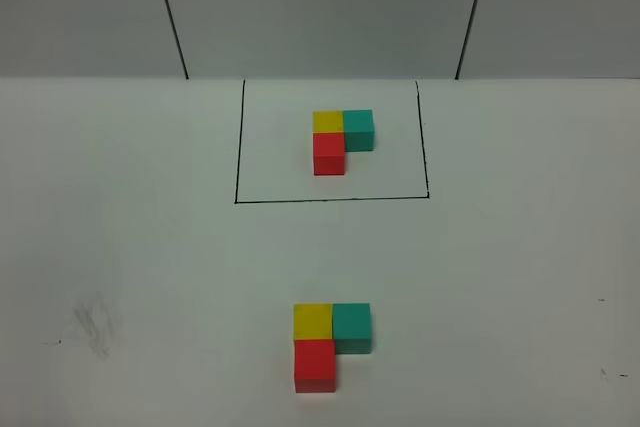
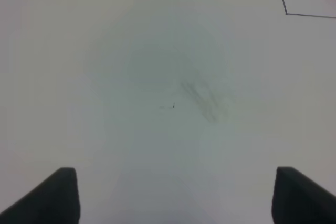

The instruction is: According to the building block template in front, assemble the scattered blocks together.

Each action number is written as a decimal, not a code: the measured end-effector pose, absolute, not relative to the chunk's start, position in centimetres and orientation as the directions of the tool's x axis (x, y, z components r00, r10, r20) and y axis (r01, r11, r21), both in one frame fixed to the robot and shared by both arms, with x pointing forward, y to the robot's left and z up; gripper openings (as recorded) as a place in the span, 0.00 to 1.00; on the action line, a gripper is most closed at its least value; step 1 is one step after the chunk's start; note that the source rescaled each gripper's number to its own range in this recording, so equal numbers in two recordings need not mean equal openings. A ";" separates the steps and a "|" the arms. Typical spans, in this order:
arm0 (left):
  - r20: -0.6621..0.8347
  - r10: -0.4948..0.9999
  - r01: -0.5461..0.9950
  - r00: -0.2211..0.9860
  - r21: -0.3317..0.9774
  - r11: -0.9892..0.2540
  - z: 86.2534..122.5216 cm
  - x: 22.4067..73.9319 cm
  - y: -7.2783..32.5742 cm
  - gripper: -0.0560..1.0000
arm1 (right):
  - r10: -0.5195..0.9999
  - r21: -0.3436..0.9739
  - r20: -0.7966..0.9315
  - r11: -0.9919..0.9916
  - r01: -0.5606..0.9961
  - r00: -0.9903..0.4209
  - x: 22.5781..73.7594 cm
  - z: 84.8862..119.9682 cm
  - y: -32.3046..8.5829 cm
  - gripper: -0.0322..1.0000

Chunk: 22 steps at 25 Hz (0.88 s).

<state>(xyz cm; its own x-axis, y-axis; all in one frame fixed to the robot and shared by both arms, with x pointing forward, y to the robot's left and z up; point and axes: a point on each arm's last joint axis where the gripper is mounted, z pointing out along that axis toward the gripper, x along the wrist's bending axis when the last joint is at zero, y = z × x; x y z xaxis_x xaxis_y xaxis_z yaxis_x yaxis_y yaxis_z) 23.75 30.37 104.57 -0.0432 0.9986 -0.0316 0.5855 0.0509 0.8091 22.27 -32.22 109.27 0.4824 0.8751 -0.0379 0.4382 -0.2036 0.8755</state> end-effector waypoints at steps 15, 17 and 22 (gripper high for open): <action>-0.032 0.999 0.585 -0.043 0.809 0.051 104.6 23.8 30.4 0.77 | 0.948 0.872 0.058 -0.201 0.446 0.314 23.2 104.6 -30.5 0.85; -0.032 0.999 0.585 -0.043 0.809 0.051 104.6 23.8 30.4 0.77 | 0.949 0.872 0.066 -0.205 0.444 0.307 23.2 104.6 -30.4 0.79; -0.032 0.999 0.585 -0.043 0.809 0.051 104.6 23.8 30.4 0.77 | 0.951 0.872 0.071 -0.206 0.444 0.302 23.2 104.6 -30.4 0.61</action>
<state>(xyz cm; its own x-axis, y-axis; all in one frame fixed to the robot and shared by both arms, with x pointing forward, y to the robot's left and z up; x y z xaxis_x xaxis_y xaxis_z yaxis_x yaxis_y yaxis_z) 23.75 30.37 104.57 -0.0432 0.9986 -0.0316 0.5855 0.0509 0.8091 23.25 -30.39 104.61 0.3022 0.9506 0.0706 0.4436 -0.2058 0.8723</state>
